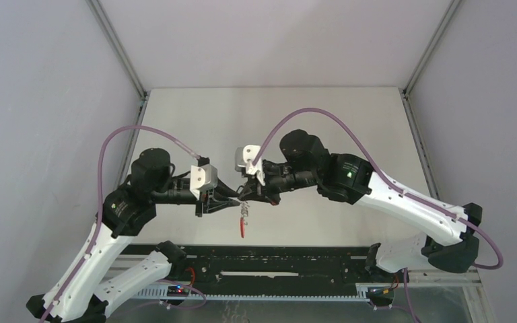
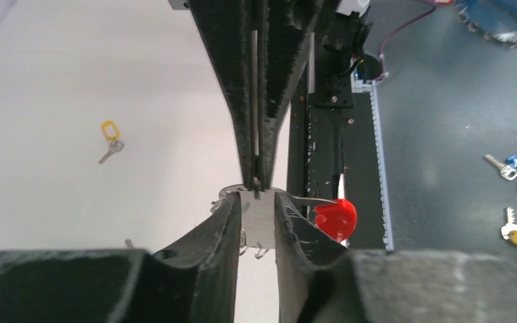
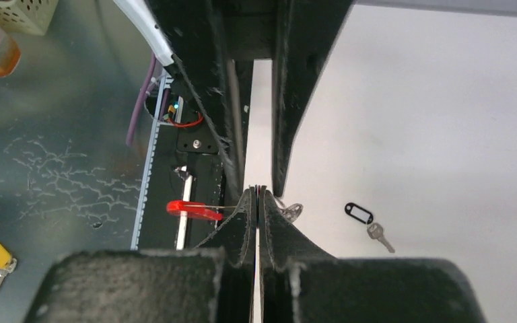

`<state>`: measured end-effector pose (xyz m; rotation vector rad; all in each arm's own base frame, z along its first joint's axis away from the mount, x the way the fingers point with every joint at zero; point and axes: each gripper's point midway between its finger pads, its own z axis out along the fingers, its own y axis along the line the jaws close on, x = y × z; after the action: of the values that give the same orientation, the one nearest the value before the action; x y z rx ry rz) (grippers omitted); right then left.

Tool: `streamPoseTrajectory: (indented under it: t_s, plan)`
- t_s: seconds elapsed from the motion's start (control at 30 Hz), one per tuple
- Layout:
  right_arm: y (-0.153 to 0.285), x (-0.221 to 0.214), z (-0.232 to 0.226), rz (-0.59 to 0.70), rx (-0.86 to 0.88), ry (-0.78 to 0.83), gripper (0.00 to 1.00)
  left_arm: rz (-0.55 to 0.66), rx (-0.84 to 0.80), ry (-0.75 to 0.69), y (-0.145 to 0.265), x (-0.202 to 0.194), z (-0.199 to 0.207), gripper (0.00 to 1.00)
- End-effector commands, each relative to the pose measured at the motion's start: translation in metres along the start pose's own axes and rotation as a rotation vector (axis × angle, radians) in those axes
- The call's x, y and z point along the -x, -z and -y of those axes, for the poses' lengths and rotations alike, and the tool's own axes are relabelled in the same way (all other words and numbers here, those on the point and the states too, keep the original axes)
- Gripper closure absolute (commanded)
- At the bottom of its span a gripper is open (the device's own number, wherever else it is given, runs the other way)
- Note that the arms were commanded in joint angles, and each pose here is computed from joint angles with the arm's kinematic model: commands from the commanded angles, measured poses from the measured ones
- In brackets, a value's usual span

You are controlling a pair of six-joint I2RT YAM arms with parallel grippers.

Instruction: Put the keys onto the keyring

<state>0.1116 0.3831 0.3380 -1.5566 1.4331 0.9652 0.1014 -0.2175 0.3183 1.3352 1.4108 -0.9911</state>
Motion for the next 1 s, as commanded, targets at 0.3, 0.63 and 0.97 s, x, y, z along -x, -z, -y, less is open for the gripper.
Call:
streamPoseTrajectory:
  t_s: [0.3, 0.63, 0.97]
  plan:
    - [0.045, 0.070, -0.015, 0.619, 0.112, -0.111, 1.00, 0.134, -0.029, 0.037, -0.001, 0.028, 0.009, 0.65]
    - [0.048, 0.073, -0.024, 0.730, 0.164, -0.139, 1.00, 0.180, -0.026, 0.063, 0.000, 0.037, 0.011, 0.64]
    - [0.042, 0.072, -0.024, 0.752, 0.124, -0.142, 1.00, 0.243, -0.098, 0.107, 0.003, 0.055, 0.025, 0.65]
